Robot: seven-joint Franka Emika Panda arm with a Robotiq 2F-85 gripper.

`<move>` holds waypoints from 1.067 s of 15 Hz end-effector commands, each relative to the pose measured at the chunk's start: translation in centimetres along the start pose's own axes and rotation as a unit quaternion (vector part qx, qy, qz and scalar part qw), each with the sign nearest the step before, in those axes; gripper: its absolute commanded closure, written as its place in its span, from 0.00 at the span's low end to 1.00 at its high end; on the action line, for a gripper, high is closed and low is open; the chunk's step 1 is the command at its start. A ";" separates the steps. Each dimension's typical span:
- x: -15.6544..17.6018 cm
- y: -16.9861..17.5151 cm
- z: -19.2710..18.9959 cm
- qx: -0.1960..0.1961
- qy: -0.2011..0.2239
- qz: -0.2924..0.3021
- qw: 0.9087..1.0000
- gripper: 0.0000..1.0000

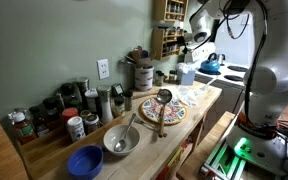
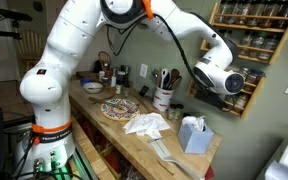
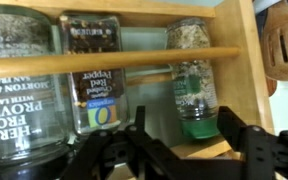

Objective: Slide the second from the left spice bottle on the bottom rack of the bottom spice rack to the right, pick up the leftmost spice bottle on the bottom rack of the bottom spice rack and put it on the kitchen counter

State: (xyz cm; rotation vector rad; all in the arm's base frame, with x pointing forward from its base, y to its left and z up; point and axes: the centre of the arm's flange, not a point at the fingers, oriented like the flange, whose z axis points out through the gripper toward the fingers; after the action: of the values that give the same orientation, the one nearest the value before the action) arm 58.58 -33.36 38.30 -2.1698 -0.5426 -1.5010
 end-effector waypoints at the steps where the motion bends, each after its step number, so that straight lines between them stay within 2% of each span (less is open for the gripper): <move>1: -0.4 1.1 0.7 0.010 0.012 -0.012 1.000 0.22; 4: -0.2 1.1 1.0 0.022 0.015 -0.017 1.000 0.24; 10: -0.4 1.1 0.9 0.030 0.008 -0.012 0.999 0.21; 16: -0.3 0.1 0.4 0.059 0.018 -0.029 0.998 0.19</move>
State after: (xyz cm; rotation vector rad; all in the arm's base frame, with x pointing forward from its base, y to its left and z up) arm 59.31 -33.09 38.14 -2.0872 -0.6123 -1.4916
